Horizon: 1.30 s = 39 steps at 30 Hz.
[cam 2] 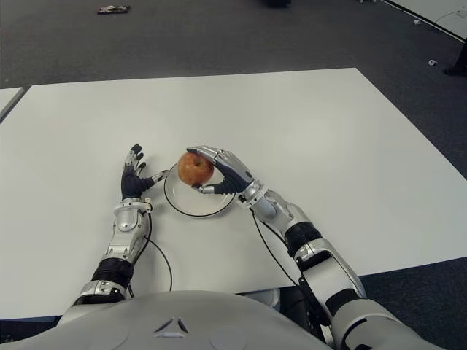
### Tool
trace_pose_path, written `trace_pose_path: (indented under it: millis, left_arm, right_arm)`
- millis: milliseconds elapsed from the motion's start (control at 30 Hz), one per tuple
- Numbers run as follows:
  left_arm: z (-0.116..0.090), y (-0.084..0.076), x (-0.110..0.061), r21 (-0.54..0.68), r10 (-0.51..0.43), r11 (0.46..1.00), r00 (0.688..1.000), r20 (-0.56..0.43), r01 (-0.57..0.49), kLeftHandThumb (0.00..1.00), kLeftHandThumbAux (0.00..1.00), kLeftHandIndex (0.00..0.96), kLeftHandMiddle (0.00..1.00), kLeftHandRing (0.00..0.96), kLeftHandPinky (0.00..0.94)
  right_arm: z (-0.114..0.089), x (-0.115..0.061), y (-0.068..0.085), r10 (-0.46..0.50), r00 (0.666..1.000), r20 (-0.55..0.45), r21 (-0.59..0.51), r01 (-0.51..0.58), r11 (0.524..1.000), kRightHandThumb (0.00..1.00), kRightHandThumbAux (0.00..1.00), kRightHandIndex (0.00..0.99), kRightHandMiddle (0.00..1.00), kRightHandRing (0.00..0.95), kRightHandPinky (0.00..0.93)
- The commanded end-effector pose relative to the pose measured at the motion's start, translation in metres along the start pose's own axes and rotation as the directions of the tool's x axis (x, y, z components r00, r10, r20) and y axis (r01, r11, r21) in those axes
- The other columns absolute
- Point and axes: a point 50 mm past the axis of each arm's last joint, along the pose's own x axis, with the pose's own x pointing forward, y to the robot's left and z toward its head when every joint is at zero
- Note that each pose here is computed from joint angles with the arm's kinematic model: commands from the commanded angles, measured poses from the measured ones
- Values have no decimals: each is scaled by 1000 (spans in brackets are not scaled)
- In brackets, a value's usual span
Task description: Put the apples into the plate.
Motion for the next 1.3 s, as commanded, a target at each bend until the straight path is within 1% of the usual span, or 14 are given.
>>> trace_pose_path:
  millis: [33, 333, 500, 600, 733, 767, 800, 833, 900, 933, 967, 1067, 1167, 1300]
  left_arm:
    - [-17, 3, -7, 24, -13, 1000, 996, -91, 15, 0, 559, 0, 0, 0, 0]
    - [-18, 3, -7, 25, -11, 1000, 996, -90, 13, 0, 555, 0, 0, 0, 0]
    - [-18, 3, -6, 21, -13, 1000, 996, -88, 15, 0, 553, 0, 0, 0, 0]
    - [-17, 3, -6, 20, -17, 1000, 996, -86, 18, 0, 549, 0, 0, 0, 0]
    - [-18, 3, -6, 25, -18, 999, 996, -87, 20, 0, 547, 0, 0, 0, 0]
    - [-18, 4, -6, 26, -17, 999, 996, -88, 19, 0, 553, 0, 0, 0, 0]
    - [-18, 4, -6, 28, -16, 999, 996, -89, 19, 0, 555, 0, 0, 0, 0]
    - [-18, 4, -6, 28, -16, 999, 996, -89, 19, 0, 559, 0, 0, 0, 0]
    - [-18, 4, -6, 31, -16, 999, 996, -91, 19, 0, 565, 0, 0, 0, 0]
    - [-18, 4, -6, 32, -16, 999, 996, -92, 19, 0, 568, 0, 0, 0, 0]
    - [-18, 4, -6, 34, -15, 999, 995, -94, 18, 0, 572, 0, 0, 0, 0]
    - [-19, 4, -6, 36, -13, 999, 995, -95, 16, 0, 581, 0, 0, 0, 0]
    - [-19, 4, -6, 36, -12, 999, 995, -94, 16, 0, 590, 0, 0, 0, 0]
    - [-18, 4, -6, 37, -16, 999, 995, -94, 20, 0, 590, 0, 0, 0, 0]
  right_arm:
    - [0, 2, -2, 26, 1000, 16, -21, -26, 999, 744, 711, 440, 864, 859, 846]
    - [-2, 1, -3, 72, 997, 25, -69, -70, 995, 743, 710, 440, 854, 850, 845]
    - [-2, 1, -3, 63, 998, 32, -83, -60, 995, 733, 711, 441, 829, 823, 809]
    - [-3, 1, -4, 53, 998, 36, -93, -49, 994, 725, 711, 441, 804, 798, 778]
    - [-4, 2, -6, 50, 998, 45, -139, -44, 989, 704, 712, 434, 756, 730, 669]
    - [-4, 2, -6, 56, 997, 44, -153, -49, 987, 590, 637, 405, 606, 568, 525]
    - [-5, 2, -6, 67, 997, 42, -171, -59, 984, 548, 610, 395, 552, 510, 473]
    - [-5, 2, -6, 73, 996, 41, -183, -64, 981, 476, 563, 354, 438, 389, 363]
    - [-6, 2, -7, 98, 995, 37, -228, -87, 970, 403, 513, 293, 303, 249, 234]
    - [-6, 3, -8, 114, 993, 34, -260, -101, 960, 364, 483, 242, 214, 159, 150]
    - [-6, 3, -10, 128, 991, 31, -297, -113, 948, 336, 447, 170, 137, 102, 95]
    - [-5, 4, -11, 141, 990, 25, -346, -124, 930, 290, 380, 62, 44, 33, 31]
    - [-5, 4, -11, 145, 989, 15, -374, -129, 918, 264, 335, 20, 14, 10, 10]
    - [-3, 4, -14, 138, 990, 15, -399, -120, 909, 236, 278, 5, 3, 2, 2]
